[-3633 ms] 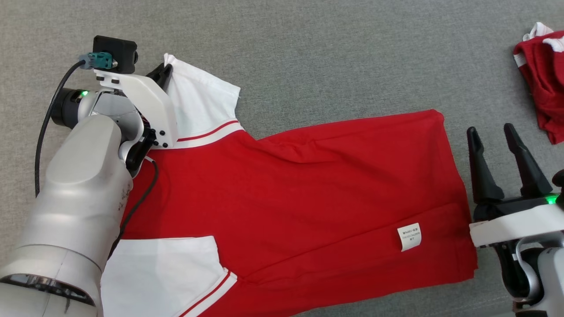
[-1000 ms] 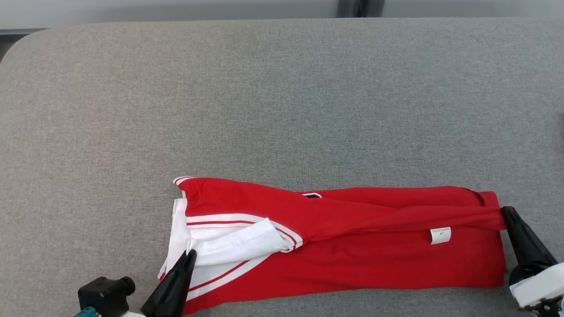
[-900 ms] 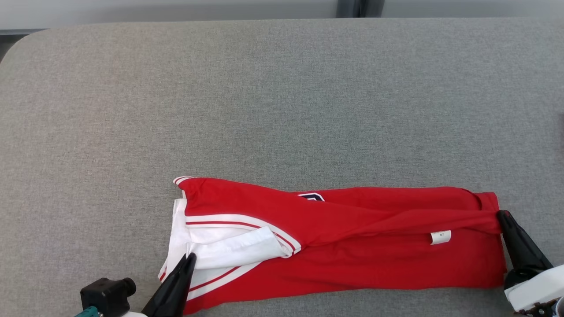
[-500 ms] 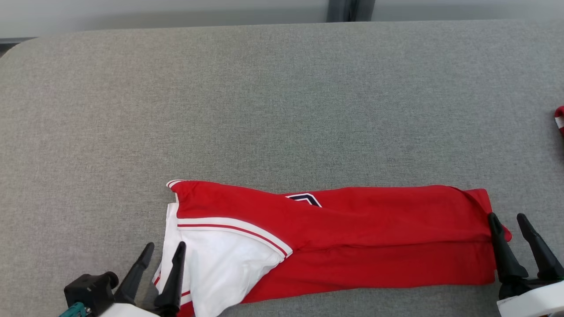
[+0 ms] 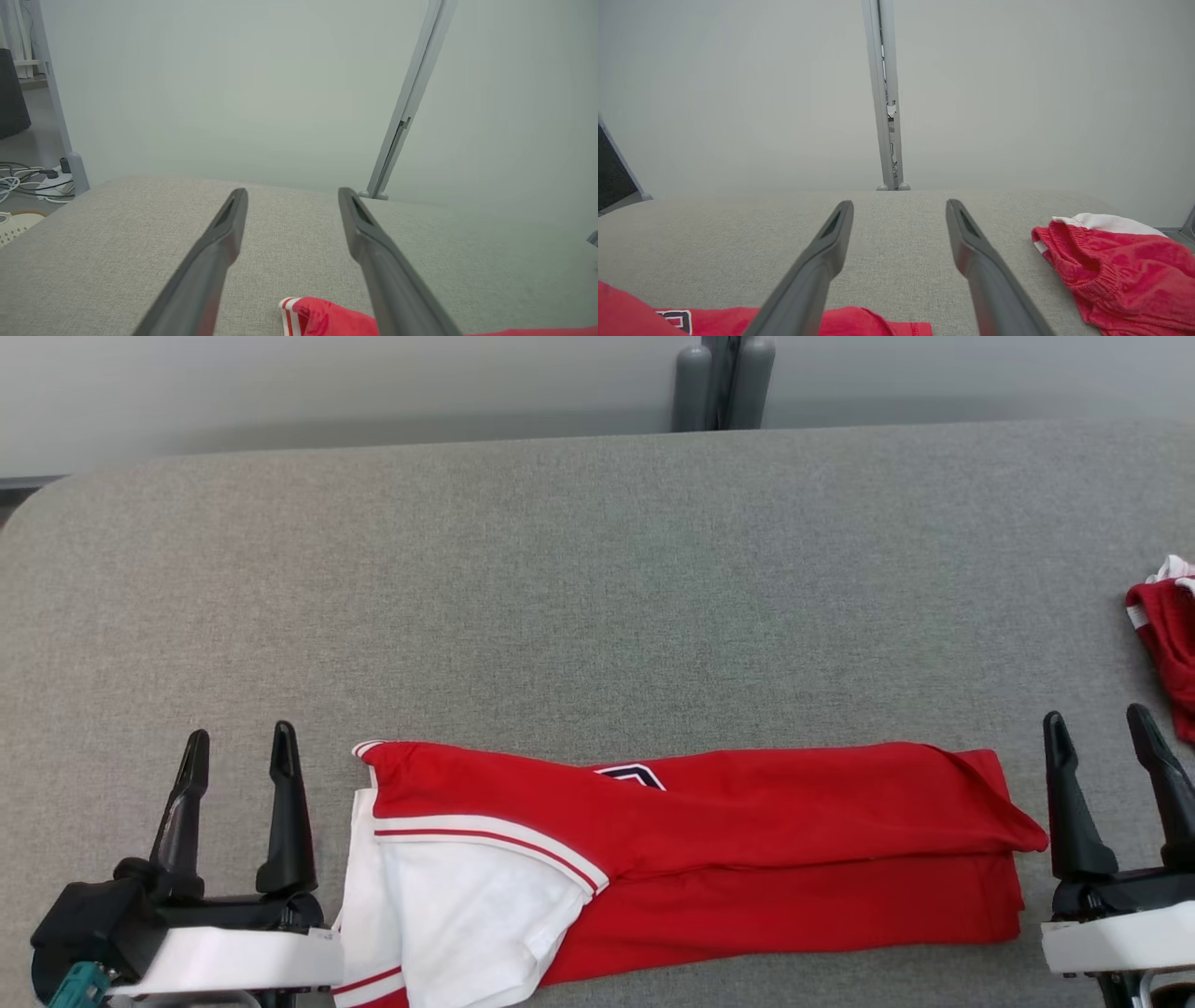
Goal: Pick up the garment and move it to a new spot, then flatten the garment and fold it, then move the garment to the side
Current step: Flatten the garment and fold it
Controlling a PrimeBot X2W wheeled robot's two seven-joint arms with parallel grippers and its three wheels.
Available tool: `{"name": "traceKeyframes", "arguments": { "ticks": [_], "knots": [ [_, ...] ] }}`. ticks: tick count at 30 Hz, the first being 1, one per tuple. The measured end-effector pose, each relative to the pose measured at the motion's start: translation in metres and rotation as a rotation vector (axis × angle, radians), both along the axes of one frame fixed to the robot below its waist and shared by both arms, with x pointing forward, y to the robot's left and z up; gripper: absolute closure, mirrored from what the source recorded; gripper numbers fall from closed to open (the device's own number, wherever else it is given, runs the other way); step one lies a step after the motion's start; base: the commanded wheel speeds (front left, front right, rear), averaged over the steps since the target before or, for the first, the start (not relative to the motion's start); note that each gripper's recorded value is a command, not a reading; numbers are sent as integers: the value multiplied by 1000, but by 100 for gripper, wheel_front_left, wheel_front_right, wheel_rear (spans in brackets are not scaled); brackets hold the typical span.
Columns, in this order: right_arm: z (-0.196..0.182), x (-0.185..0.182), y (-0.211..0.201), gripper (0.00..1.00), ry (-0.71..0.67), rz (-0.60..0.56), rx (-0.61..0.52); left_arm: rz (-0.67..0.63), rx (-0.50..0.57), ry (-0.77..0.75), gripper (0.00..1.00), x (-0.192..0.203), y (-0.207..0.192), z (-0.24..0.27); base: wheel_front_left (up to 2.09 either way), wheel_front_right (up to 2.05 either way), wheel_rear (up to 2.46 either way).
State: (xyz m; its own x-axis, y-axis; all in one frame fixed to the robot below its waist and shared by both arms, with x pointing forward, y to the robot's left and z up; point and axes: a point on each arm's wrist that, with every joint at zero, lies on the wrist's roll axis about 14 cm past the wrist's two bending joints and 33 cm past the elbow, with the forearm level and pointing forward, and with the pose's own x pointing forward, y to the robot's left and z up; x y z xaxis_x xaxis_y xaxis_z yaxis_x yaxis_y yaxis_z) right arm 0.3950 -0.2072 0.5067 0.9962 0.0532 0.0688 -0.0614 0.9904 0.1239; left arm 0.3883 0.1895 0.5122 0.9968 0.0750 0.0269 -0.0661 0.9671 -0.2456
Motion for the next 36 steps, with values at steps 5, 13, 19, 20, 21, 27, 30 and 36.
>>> {"name": "traceKeyframes", "arguments": {
  "ticks": [5,13,19,20,21,27,30,36],
  "knots": [
    [8,-7,8,0,-8,14,-40,14,72,-19,0,-12,8,3,0,0,0],
    [2,-23,16,0,17,27,-56,24,122,-28,0,-26,20,4,0,0,0],
    [-2,-24,18,0,28,31,-52,18,125,-12,0,-27,22,-3,0,0,0],
    [-2,-24,18,0,30,30,-52,18,127,-10,0,-28,22,-3,0,0,0],
    [-3,-23,18,0,32,31,-52,16,128,-6,0,-28,22,-5,0,0,0],
    [-6,-20,19,0,39,31,-39,11,122,9,0,-29,21,-11,0,0,0],
    [-14,-18,11,0,65,7,-11,13,122,14,0,-28,21,-13,0,0,0],
    [-59,-24,-12,0,206,-47,2,14,117,18,0,-25,20,-15,0,0,0]
  ]
}}
